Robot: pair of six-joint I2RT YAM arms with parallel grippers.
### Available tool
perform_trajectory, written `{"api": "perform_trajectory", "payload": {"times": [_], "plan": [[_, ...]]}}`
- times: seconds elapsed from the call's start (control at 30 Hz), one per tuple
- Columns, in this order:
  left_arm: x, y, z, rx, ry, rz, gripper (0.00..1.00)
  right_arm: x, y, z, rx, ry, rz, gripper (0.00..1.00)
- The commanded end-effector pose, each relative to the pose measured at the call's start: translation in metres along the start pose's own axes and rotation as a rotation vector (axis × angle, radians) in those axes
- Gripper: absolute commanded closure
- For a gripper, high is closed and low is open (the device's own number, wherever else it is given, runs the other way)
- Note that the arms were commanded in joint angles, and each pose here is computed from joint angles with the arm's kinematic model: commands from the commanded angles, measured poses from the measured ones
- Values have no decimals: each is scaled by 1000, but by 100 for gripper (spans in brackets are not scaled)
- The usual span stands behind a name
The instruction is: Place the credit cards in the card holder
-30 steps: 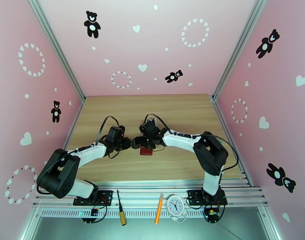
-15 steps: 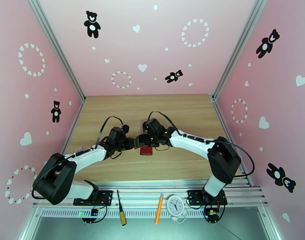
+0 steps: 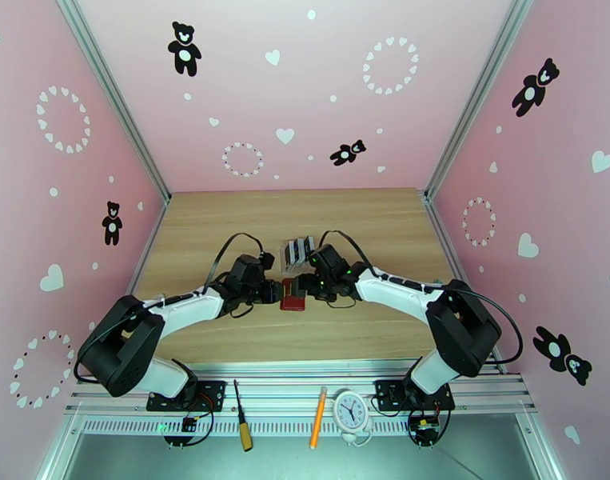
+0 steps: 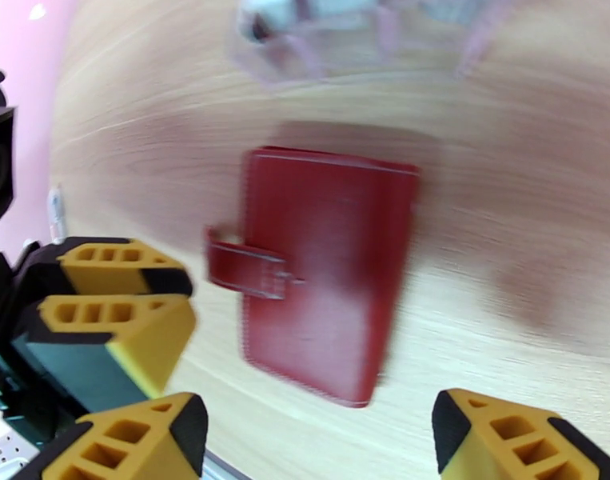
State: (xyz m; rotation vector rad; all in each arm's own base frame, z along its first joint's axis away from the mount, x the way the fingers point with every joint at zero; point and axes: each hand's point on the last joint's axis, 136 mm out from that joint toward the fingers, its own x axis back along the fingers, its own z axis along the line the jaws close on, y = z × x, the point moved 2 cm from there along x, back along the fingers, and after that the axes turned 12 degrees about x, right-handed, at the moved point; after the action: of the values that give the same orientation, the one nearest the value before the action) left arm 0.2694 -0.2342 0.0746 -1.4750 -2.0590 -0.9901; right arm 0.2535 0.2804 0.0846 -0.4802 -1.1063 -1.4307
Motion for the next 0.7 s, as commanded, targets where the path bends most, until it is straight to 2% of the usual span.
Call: {"api": "perform_trajectory", "payload": {"times": [0.0, 0.47, 0.67], "plan": [[-3, 3, -10, -30, -27, 8, 72, 3, 2, 1, -18, 32, -32, 22], [-12, 2, 2, -10, 39, 34, 71, -13, 2, -10, -43, 47, -15, 23], [-19, 1, 19, 1, 135, 52, 72, -26, 3, -9, -51, 84, 2, 24]]}}
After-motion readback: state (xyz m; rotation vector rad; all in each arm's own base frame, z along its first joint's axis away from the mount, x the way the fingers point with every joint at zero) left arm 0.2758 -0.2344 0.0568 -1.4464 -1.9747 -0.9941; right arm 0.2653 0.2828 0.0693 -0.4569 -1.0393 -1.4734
